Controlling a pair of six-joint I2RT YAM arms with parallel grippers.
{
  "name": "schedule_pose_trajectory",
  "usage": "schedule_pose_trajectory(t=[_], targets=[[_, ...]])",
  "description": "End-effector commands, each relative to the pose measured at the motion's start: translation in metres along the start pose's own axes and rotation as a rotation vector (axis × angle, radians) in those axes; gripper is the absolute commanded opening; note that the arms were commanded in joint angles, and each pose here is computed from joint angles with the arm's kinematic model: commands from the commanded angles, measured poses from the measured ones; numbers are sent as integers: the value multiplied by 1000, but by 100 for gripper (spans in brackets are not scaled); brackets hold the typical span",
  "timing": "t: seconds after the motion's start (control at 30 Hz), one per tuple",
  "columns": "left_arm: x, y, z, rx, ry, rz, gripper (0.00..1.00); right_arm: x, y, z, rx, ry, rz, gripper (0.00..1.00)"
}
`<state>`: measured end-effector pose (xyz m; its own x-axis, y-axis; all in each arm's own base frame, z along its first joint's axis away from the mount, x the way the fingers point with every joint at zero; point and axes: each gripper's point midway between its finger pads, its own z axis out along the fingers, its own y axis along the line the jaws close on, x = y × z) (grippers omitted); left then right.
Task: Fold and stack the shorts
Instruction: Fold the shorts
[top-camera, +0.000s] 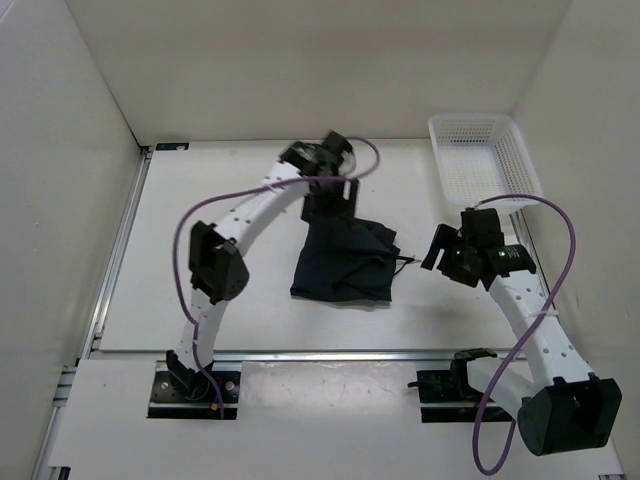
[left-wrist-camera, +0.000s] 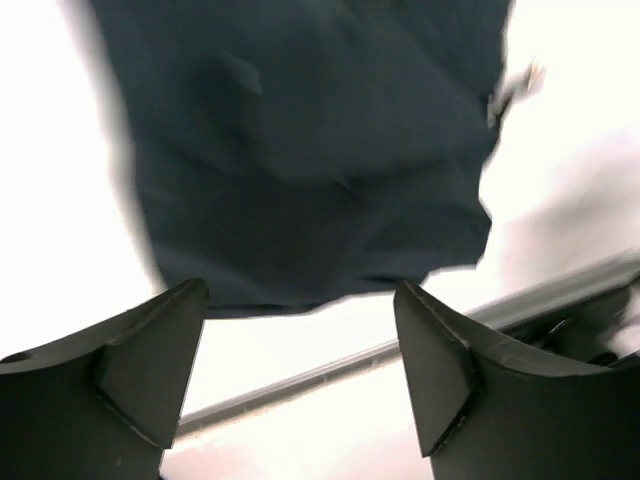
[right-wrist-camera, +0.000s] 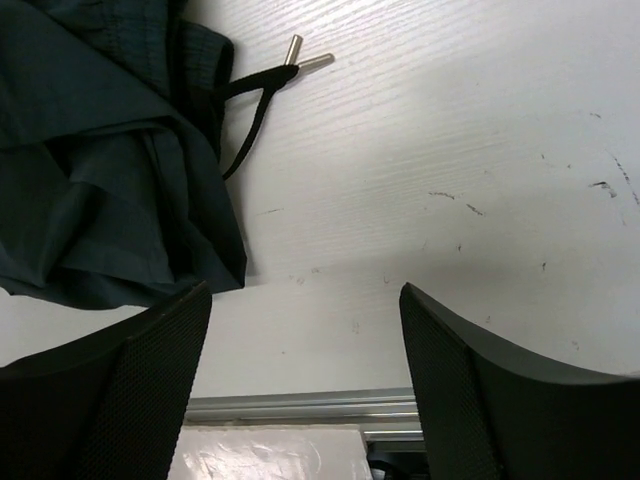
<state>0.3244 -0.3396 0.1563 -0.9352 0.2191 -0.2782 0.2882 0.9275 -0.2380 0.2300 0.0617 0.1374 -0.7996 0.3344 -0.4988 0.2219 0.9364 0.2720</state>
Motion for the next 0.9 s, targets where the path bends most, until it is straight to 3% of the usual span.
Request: schedule_pose_trajectory(t=[0.0, 0.03, 0.2, 0.23, 0.27, 0.33, 0.37, 0.4, 0.5, 0.7, 0.87], targets=[[-35, 27, -87, 91, -201, -92, 85, -8, 15, 2, -61, 1, -47, 78], [-31, 39, -81, 73, -182, -113, 84, -11, 21, 3, -72, -5, -58, 76], [-24, 78, -87, 75, -190, -185, 70, -11, 91, 7, -180, 58, -272, 43], [-21, 92, -90, 72, -196, -217, 69, -6, 96, 19, -132, 84, -315, 43], [-19, 100, -93, 64, -199, -234, 69, -7, 125, 12, -155, 57, -390, 45], [-17, 126, -109, 45, -235, -280, 69, 8, 144, 27, -76, 90, -501, 65], [-11, 136, -109, 32, -226, -292, 69, -11, 157, 25, -37, 20, -518, 73], [-8, 146, -113, 23, -233, -315, 69, -5, 163, 45, 10, 44, -552, 84], [1, 177, -131, 0, -271, -371, 70, -5, 191, 74, 48, 54, -632, 92], [22, 217, -147, -37, -292, -420, 70, 0, 233, 116, 61, 96, -705, 100], [36, 229, -145, -39, -276, -447, 70, 6, 238, 151, 130, 104, -720, 96]])
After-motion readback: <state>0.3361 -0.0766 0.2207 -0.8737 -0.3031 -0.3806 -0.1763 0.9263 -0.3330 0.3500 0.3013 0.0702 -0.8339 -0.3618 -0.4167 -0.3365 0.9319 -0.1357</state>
